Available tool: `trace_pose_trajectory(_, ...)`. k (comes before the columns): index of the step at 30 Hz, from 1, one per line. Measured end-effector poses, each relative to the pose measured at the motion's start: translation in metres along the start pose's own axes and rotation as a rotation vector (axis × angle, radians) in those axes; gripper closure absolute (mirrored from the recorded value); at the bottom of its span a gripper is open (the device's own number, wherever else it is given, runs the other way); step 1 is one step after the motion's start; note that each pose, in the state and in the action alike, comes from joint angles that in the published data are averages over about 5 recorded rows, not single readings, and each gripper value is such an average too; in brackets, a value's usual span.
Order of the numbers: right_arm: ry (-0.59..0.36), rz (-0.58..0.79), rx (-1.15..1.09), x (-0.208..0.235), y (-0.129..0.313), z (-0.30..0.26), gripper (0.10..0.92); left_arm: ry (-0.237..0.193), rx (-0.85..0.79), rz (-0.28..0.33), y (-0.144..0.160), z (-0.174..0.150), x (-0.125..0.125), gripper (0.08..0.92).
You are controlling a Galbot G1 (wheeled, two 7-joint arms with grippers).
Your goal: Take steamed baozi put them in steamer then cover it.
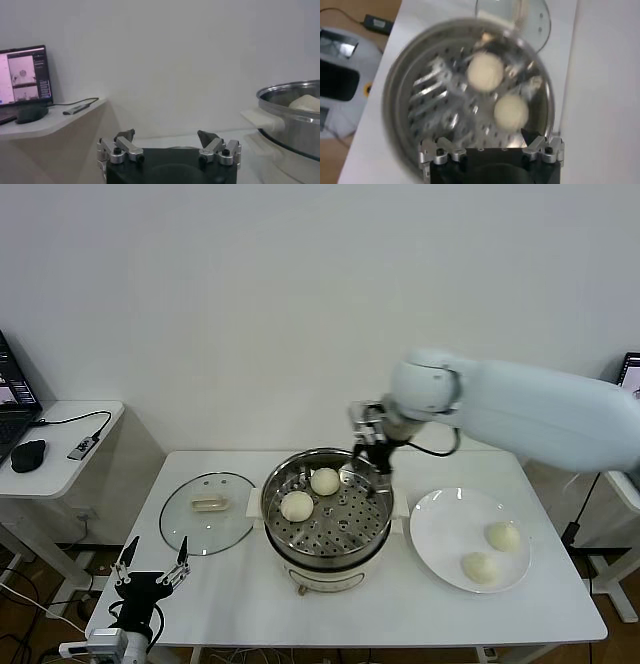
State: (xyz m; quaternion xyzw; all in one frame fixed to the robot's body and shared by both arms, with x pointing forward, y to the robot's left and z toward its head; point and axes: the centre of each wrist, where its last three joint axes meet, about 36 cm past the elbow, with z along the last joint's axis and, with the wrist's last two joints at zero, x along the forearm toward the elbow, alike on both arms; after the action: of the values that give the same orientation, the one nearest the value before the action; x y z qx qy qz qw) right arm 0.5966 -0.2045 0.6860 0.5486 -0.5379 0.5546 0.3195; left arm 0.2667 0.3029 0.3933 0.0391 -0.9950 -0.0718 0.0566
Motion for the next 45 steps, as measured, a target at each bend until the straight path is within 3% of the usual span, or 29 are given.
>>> trace_pose_trajectory(9, 0.055, 0.013, -0.044, -0.005, 0.052, 0.094, 0.2, 0.006, -0.005, 0.008, -0.004, 0.003, 0.001, 0.177)
trace_pose_trajectory(19, 0.115, -0.013, -0.08, -0.047, 0.104, 0.156, 0.2, 0.016, -0.01, 0.003, -0.004, 0.005, 0.005, 0.177)
trace_pose_trajectory(32, 0.17, -0.059, -0.113, -0.102, 0.144, 0.188, 0.2, 0.023, -0.01, -0.004, -0.005, 0.007, 0.007, 0.177)
trace_pose_trajectory(45, 0.182, -0.088, -0.131, -0.139, 0.157, 0.195, 0.226, 0.026, -0.009, -0.006, -0.005, 0.008, 0.008, 0.177)
